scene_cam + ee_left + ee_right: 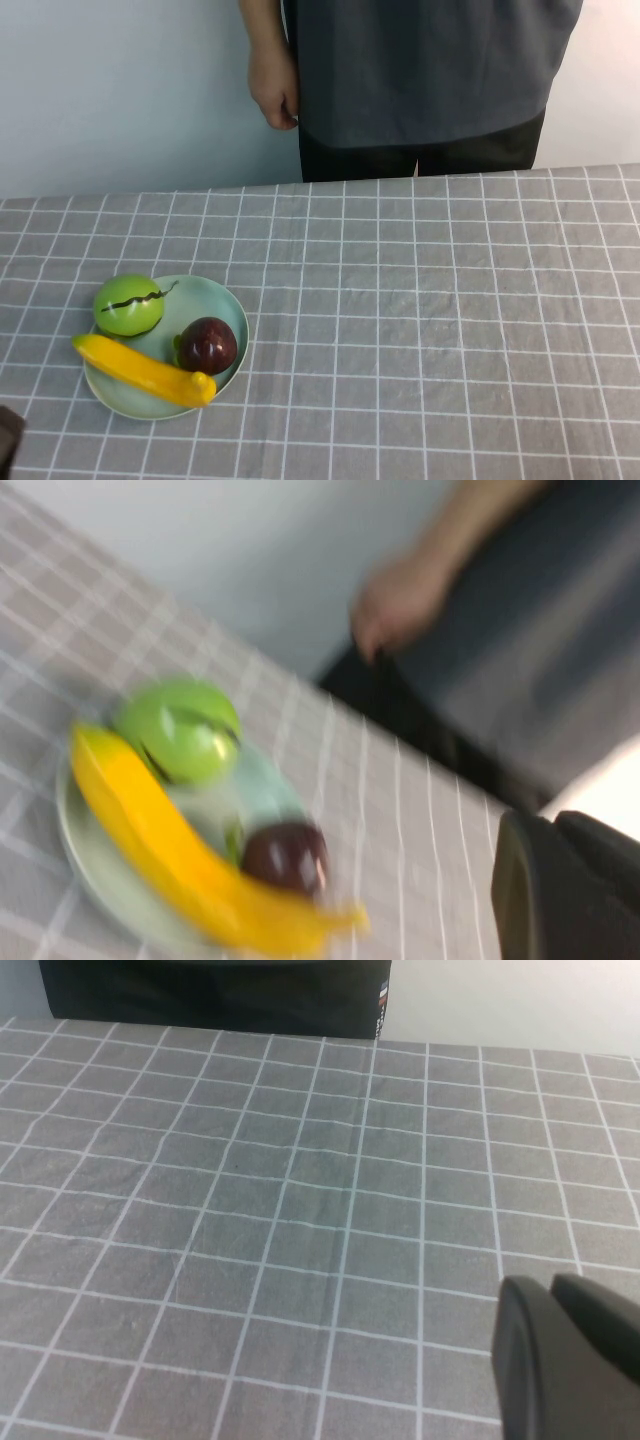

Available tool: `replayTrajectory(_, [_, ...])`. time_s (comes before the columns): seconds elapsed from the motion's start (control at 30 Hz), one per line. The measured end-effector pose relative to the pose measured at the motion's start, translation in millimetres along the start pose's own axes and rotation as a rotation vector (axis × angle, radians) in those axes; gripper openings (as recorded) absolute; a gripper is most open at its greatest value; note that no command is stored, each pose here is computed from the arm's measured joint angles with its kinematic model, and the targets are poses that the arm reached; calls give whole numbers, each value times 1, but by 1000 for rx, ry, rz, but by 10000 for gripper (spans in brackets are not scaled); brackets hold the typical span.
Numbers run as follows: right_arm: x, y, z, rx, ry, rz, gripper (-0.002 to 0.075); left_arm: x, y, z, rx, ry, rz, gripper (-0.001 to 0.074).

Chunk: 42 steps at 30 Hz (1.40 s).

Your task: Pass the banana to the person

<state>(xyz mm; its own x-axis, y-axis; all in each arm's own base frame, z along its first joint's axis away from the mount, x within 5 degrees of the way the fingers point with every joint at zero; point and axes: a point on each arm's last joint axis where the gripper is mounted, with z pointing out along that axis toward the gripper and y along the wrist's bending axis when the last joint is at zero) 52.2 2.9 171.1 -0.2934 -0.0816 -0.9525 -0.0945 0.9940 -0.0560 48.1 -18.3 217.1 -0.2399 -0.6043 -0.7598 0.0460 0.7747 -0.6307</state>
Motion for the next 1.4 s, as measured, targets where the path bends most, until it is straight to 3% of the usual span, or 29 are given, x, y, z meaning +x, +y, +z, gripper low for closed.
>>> replayTrajectory(0.1, [0, 0, 0, 0, 0, 0, -9, -11, -20, -4, 6, 162, 88, -4])
replayTrajectory(0.3, [0, 0, 0, 0, 0, 0, -9, -41, -58, -2, 39, 551, 407, -4])
replayTrajectory(0.53, [0, 0, 0, 0, 0, 0, -9, -73, -76, 38, 84, 936, 714, -4])
replayTrajectory(0.73, [0, 0, 0, 0, 0, 0, -9, -77, -86, 93, 103, 1152, 947, -4])
replayTrajectory(0.87, [0, 0, 0, 0, 0, 0, -9, -64, -88, 133, 161, 1288, 1093, -5])
replayTrajectory(1.03, [0, 0, 0, 0, 0, 0, -9, -41, -86, 172, 356, 1423, 1284, -4])
replayTrajectory(1.2, [0, 0, 0, 0, 0, 0, -9, -18, -71, 199, 524, 1530, 1412, -4])
replayTrajectory(1.4, [0, 0, 0, 0, 0, 0, -9, -13, -38, 229, 503, 1533, 1599, 47])
